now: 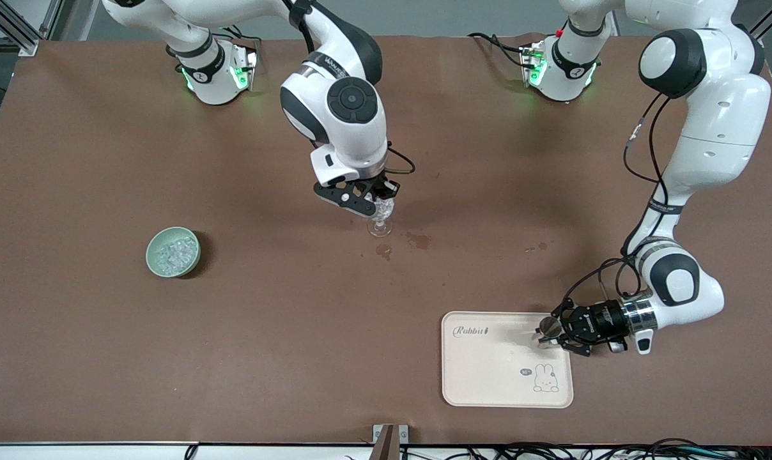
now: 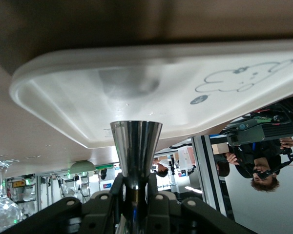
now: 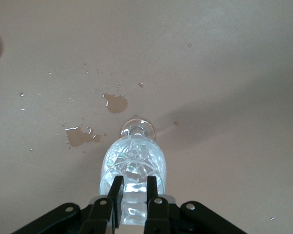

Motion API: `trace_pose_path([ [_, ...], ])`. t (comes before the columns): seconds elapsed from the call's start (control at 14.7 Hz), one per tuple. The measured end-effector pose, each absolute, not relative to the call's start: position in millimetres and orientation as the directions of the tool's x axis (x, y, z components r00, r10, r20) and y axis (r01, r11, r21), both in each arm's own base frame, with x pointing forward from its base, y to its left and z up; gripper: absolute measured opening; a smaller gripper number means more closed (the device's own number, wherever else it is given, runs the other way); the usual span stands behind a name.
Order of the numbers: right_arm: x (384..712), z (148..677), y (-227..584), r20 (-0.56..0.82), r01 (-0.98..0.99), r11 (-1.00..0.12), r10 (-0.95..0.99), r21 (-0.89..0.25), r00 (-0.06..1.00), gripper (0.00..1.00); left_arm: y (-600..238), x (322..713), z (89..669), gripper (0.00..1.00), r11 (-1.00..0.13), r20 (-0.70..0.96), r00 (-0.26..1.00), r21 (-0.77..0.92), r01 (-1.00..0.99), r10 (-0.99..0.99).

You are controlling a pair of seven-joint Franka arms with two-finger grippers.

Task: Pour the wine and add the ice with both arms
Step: 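Set the jigger on the tray while the right gripper holds ice over the glass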

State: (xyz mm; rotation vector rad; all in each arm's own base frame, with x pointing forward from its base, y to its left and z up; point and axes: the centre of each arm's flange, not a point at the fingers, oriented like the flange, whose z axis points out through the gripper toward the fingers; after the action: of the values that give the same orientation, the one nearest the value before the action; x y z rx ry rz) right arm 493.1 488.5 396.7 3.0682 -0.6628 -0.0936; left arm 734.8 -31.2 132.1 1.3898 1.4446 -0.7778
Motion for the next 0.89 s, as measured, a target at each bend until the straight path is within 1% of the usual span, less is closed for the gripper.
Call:
trace_pose_path([
  [0.34,489.4,393.8,492.8,-0.064,-0.406,-0.914,-0.406,0.018,0.912,0.23,-32.0,732.0,115.5,0.21,0.209,-0.946,0.049,0.122,0.97,0.321],
  [0.41,488.8,391.3,493.7,-0.067,-0.404,-0.915,-0.404,0.021,0.912,0.23,-32.2,731.3,113.0,0.22,0.213,-0.948,0.044,0.117,0.97,0.317],
  [0.48,488.3,388.7,494.4,-0.069,-0.403,-0.915,-0.403,0.024,0.912,0.23,-32.3,730.7,110.8,0.25,0.215,-0.949,0.04,0.113,0.97,0.314],
  [0.55,487.9,386.8,494.9,-0.071,-0.402,-0.915,-0.403,0.027,0.913,0.23,-32.5,730.2,109.1,0.25,0.216,-0.949,0.038,0.11,0.97,0.313],
  [0.61,487.7,385.7,495.0,-0.072,-0.401,-0.916,-0.402,0.03,0.913,0.23,-32.6,730.0,108.1,0.31,0.217,-0.95,0.036,0.108,0.97,0.312],
  [0.68,487.5,385.5,494.9,-0.073,-0.401,-0.916,-0.402,0.031,0.913,0.23,-32.5,729.9,107.9,0.4,0.217,-0.95,0.035,0.107,0.97,0.311],
  [0.75,487.3,385.3,494.9,-0.073,-0.401,-0.916,-0.402,0.033,0.913,0.23,-32.2,730.4,108.6,0.51,0.218,-0.95,0.036,0.108,0.97,0.311],
  [0.89,487.1,385.2,494.8,-0.074,-0.4,-0.916,-0.402,0.034,0.913,0.23,-28.1,735.0,116.5,0.69,0.223,-0.948,0.049,0.124,0.967,0.315],
])
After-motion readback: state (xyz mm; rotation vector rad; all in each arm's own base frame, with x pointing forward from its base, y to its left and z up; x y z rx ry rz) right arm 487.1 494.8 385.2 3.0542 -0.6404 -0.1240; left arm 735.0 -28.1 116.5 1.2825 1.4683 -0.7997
